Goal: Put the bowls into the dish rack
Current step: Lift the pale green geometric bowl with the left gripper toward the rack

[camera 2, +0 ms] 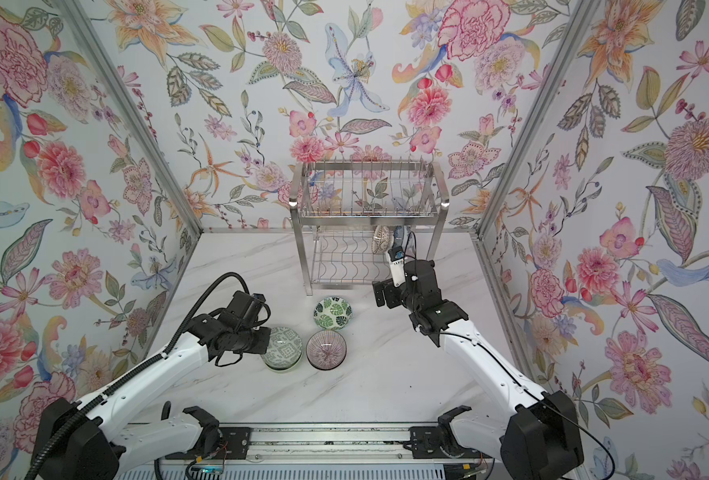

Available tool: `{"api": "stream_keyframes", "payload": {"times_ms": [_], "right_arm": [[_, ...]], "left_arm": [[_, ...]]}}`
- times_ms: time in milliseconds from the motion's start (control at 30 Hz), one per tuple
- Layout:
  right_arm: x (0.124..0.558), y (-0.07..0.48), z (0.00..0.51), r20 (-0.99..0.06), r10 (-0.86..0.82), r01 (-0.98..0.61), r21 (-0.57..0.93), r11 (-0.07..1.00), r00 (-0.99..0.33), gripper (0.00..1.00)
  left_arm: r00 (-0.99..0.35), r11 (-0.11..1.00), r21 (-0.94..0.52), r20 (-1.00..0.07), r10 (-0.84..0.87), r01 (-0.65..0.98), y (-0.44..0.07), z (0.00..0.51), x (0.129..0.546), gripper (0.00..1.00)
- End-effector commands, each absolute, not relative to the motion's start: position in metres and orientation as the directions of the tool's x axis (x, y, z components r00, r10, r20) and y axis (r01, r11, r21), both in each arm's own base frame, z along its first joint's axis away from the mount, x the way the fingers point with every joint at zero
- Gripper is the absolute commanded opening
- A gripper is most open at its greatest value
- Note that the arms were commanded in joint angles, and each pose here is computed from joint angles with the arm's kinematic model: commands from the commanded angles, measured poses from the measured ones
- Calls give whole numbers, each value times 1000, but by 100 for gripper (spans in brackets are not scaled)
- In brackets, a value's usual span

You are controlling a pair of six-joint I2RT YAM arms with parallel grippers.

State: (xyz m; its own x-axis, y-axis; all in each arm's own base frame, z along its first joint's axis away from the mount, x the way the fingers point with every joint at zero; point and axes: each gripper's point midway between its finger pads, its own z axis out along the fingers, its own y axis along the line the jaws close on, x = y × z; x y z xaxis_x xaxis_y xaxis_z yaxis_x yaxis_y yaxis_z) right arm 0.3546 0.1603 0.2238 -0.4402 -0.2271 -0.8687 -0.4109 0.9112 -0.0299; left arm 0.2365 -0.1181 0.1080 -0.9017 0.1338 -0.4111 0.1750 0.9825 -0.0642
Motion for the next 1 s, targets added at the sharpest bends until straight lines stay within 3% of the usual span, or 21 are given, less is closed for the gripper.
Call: {"api": "stream_keyframes", "payload": {"times_ms": [0,200,433,767,967], "right_arm": [[354,161,227,-877,-200,-413,-2,911,-437,99],[351,160,234,-884,-194,-414,0,910,-426,99],[349,160,244,-890,-182,-424,14,905,-417,99],[341,165,269,-906,-151,-457,51,888,-395,99],[337,175,290,-920,-99,-495,110,862,-378,99]], "left_arm": [[-857,978,-59,-495,145,200,-123,136,252,0],[-820,971,-33,-544,180,236,-127,167,264,0],[-709,958,-44,-682,179,285,-139,219,283,0],[-523,941,29,-826,213,337,-189,251,322,0],[-402,925,-2,-901,163,381,-224,267,340,0]]}}
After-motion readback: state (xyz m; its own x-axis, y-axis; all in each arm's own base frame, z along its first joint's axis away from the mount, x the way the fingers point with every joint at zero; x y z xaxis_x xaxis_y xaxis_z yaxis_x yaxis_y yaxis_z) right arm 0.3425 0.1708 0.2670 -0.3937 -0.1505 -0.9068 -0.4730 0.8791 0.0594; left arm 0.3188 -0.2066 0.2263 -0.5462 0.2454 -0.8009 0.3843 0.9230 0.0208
